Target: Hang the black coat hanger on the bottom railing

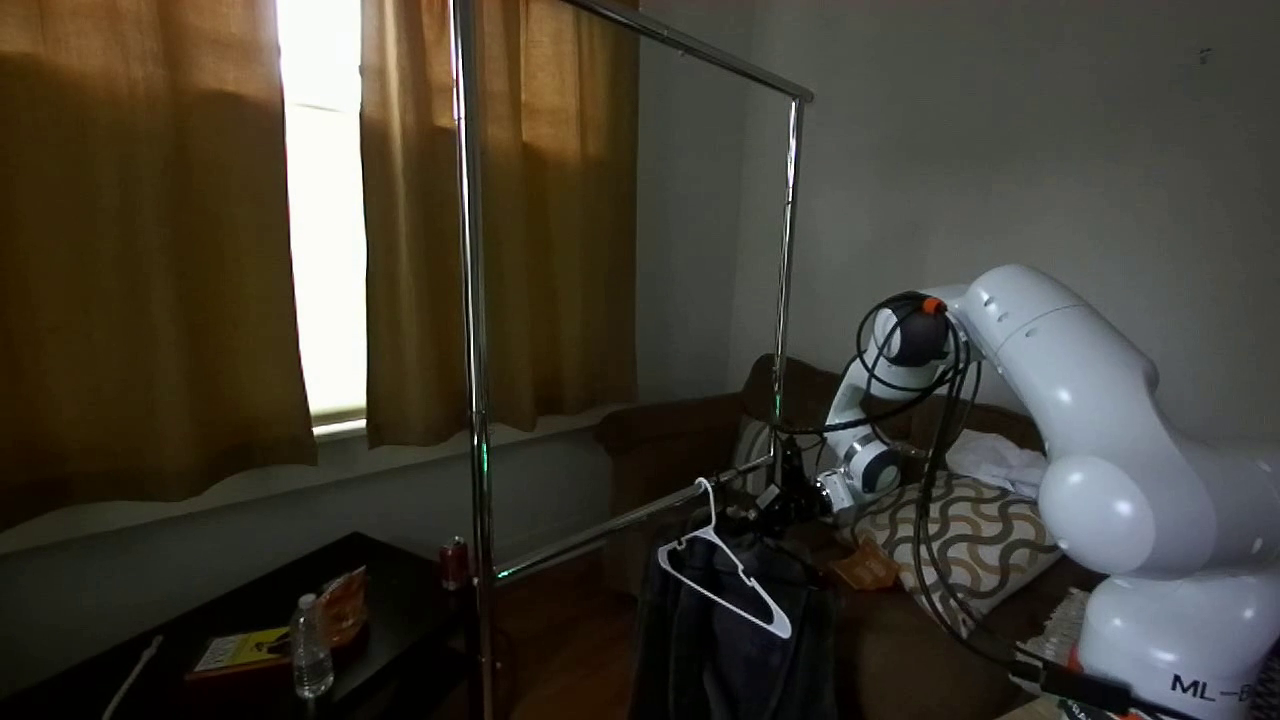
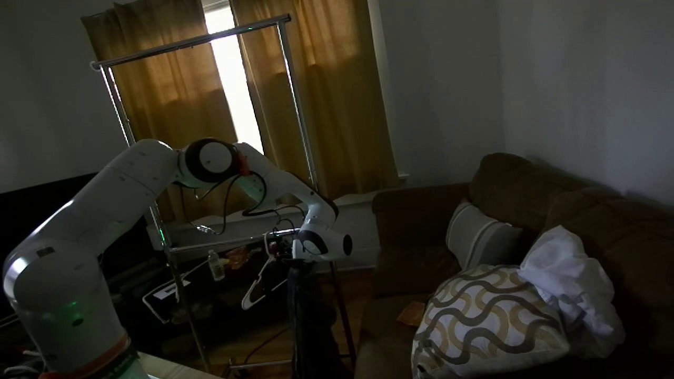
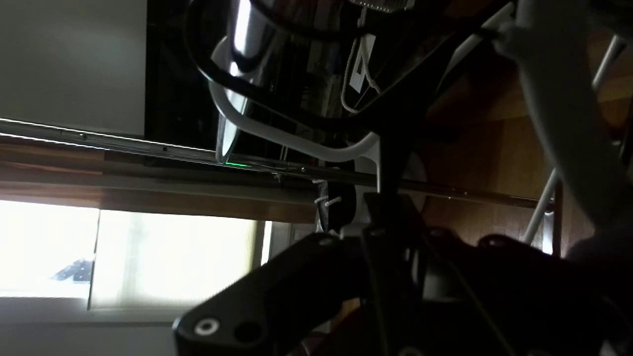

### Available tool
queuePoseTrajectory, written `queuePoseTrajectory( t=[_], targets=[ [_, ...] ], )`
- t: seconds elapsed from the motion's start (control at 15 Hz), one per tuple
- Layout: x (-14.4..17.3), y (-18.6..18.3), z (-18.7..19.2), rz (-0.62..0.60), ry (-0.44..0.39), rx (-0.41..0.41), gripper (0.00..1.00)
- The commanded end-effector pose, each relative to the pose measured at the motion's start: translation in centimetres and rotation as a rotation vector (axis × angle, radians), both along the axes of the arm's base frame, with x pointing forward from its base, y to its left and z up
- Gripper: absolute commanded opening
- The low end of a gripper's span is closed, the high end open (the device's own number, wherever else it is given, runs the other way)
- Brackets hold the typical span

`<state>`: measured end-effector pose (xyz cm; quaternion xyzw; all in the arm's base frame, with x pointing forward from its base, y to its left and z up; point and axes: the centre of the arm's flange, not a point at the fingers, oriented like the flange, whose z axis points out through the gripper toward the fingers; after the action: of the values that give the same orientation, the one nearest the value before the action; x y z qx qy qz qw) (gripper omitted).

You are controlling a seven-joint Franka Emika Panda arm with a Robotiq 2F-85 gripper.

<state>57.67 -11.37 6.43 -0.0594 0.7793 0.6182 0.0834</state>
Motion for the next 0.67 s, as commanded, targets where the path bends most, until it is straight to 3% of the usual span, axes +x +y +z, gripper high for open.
queuePoseTrajectory(
  t=[0.0,0.6],
  targets=[
    [1.0,1.4,-1.5,0.007,0.033,-0.001,0.02],
    [1.5,5.5,-2.2,0.076,0.048,0.026,0.02]
  ],
)
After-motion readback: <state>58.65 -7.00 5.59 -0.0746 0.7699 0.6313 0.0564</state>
